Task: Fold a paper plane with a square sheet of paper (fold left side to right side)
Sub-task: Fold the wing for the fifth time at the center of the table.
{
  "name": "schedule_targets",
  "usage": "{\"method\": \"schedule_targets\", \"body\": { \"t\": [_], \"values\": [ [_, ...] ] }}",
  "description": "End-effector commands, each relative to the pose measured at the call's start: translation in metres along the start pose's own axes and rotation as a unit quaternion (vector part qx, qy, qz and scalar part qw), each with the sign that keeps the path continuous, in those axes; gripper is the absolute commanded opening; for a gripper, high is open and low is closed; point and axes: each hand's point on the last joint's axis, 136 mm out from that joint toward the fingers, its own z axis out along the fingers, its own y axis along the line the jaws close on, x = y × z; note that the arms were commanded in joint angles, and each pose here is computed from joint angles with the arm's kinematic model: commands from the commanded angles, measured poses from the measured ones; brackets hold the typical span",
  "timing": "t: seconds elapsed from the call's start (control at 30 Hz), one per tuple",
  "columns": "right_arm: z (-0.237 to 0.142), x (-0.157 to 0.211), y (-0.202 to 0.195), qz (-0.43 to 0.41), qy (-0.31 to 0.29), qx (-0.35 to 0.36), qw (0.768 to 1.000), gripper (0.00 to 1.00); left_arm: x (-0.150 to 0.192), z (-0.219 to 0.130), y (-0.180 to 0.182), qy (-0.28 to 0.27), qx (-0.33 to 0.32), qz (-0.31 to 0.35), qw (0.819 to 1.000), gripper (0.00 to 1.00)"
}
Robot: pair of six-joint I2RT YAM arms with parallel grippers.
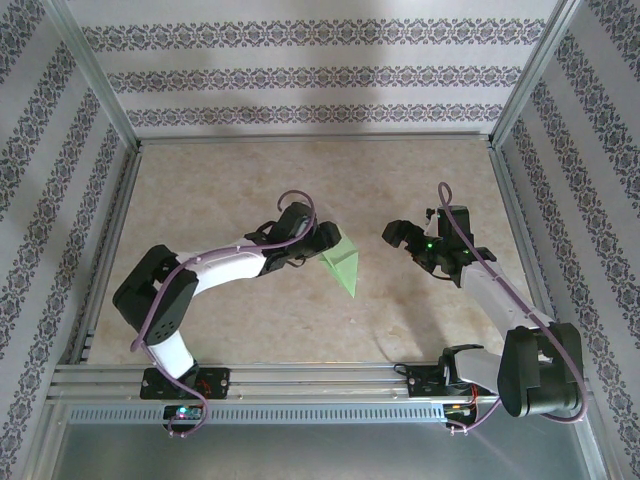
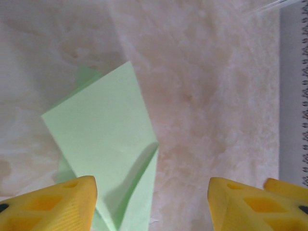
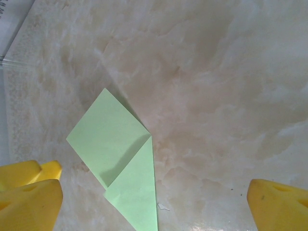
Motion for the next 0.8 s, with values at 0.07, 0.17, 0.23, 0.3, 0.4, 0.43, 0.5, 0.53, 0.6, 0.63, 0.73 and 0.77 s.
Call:
{"method": "schedule_targets", "body": {
  "t": [0.07, 0.17, 0.23, 0.3, 0.4, 0.43, 0.5, 0.53, 0.6, 0.63, 0.73, 0.77],
  "values": [
    [-0.001, 0.002, 0.000, 0.000, 0.000, -0.001, 1.000, 0.98, 0.011, 0.018, 0.034, 0.020, -0.055, -0.031, 0.998, 0.61],
    [-0.001, 0.001, 0.000, -0.001, 0.000, -0.002, 1.000, 0.98, 0.016, 0.027, 0.043, 0.026, -0.064, -0.046, 0.997, 0.59],
    [-0.001, 0.001, 0.000, -0.002, -0.001, -0.001, 1.000, 0.98, 0.019, 0.033, 0.040, 0.033, -0.049, -0.049, 0.997, 0.54],
    [-0.001, 0.001, 0.000, -0.003, -0.001, 0.000, 1.000, 0.98, 0.020, 0.038, 0.034, 0.035, -0.031, -0.053, 0.998, 0.47],
    [-0.001, 0.002, 0.000, -0.003, 0.001, -0.001, 1.000, 0.98, 0.017, 0.041, 0.030, 0.028, -0.017, -0.053, 0.998, 0.38],
    [-0.001, 0.002, -0.001, -0.003, 0.001, 0.000, 1.000, 0.98, 0.016, 0.041, 0.029, 0.026, -0.016, -0.050, 0.998, 0.36],
    [-0.001, 0.002, 0.000, -0.005, 0.002, -0.001, 1.000, 0.98, 0.014, 0.041, 0.029, 0.024, -0.017, -0.041, 0.999, 0.31],
    [-0.001, 0.002, 0.001, -0.007, 0.002, -0.003, 1.000, 0.98, 0.014, 0.041, 0.029, 0.023, -0.018, -0.037, 0.999, 0.28],
    [-0.002, 0.003, 0.004, -0.011, 0.005, -0.012, 1.000, 0.98, 0.012, 0.040, 0.027, 0.022, -0.011, -0.027, 0.999, 0.19],
    [-0.002, 0.004, 0.009, -0.018, 0.010, -0.022, 1.000, 0.98, 0.011, 0.039, 0.025, 0.024, -0.005, -0.021, 0.999, 0.15],
    [-0.005, 0.008, 0.025, -0.042, 0.029, -0.061, 0.997, 0.98, 0.011, 0.031, 0.018, 0.032, 0.025, 0.010, 0.999, 0.02],
    [-0.006, 0.009, 0.032, -0.052, 0.038, -0.077, 0.995, 0.98, 0.010, 0.026, 0.014, 0.035, 0.039, 0.025, 0.998, 0.00]
  ]
}}
